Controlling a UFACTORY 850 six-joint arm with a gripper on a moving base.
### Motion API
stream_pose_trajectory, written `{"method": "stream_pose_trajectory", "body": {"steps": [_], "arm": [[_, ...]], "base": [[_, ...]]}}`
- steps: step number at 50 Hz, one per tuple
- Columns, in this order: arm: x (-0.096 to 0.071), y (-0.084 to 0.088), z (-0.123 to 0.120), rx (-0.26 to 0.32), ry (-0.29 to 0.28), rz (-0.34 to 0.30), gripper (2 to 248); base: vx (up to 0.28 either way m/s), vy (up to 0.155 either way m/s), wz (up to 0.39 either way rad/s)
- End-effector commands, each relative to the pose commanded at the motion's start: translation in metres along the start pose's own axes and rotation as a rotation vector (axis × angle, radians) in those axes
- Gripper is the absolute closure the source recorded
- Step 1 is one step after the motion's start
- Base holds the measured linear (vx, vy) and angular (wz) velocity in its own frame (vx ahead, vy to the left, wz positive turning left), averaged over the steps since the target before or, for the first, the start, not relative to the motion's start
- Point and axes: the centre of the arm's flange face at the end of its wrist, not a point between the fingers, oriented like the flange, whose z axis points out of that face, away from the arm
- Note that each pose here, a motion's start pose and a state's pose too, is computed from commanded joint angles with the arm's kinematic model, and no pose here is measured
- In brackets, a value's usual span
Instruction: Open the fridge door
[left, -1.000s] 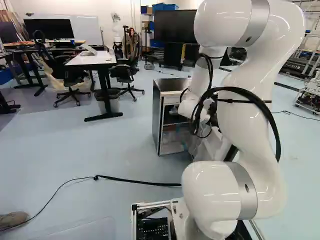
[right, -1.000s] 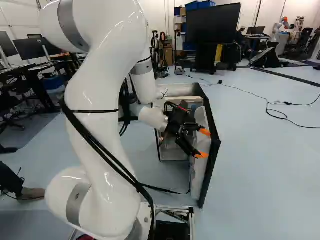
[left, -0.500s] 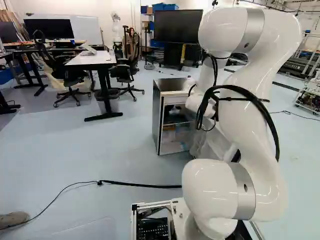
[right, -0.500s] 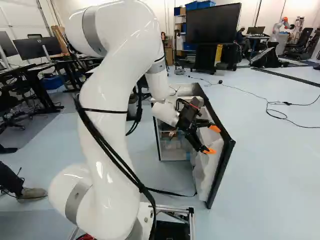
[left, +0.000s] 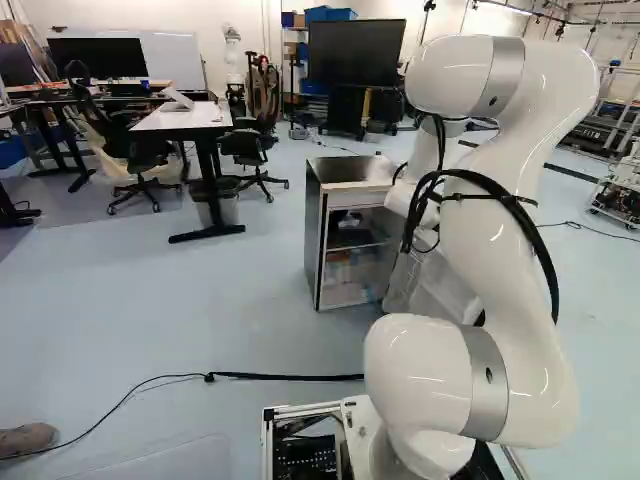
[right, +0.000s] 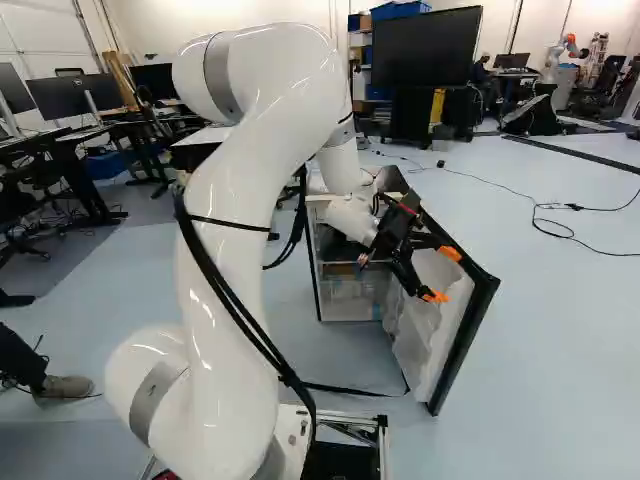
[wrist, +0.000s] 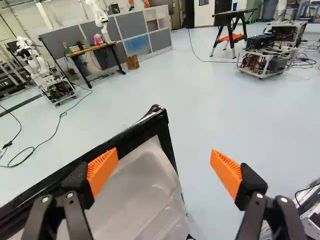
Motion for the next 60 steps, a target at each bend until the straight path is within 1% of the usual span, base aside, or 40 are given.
{"method": "stream_pose_trajectory", "body": {"steps": [3, 9, 16, 27, 60], "arm": [[0.000, 0.002, -0.001, 0.002, 0.000, -0.004, 3], [-0.001, 0.013, -0.008, 0.012, -0.001, -0.024, 3], [-0.001, 0.025, -0.017, 0.059, -0.003, -0.063, 3], [-0.004, 0.042, -0.032, 0.183, -0.020, -0.143, 3], [-0.011, 0.096, -0.083, 0.590, -0.102, -0.398, 3]], "base": [[0.000, 0.000, 0.000], [0.000, 0.000, 0.000], [0.000, 0.000, 0.000], [0.000, 0.000, 0.000], [0.000, 0.000, 0.000]]}}
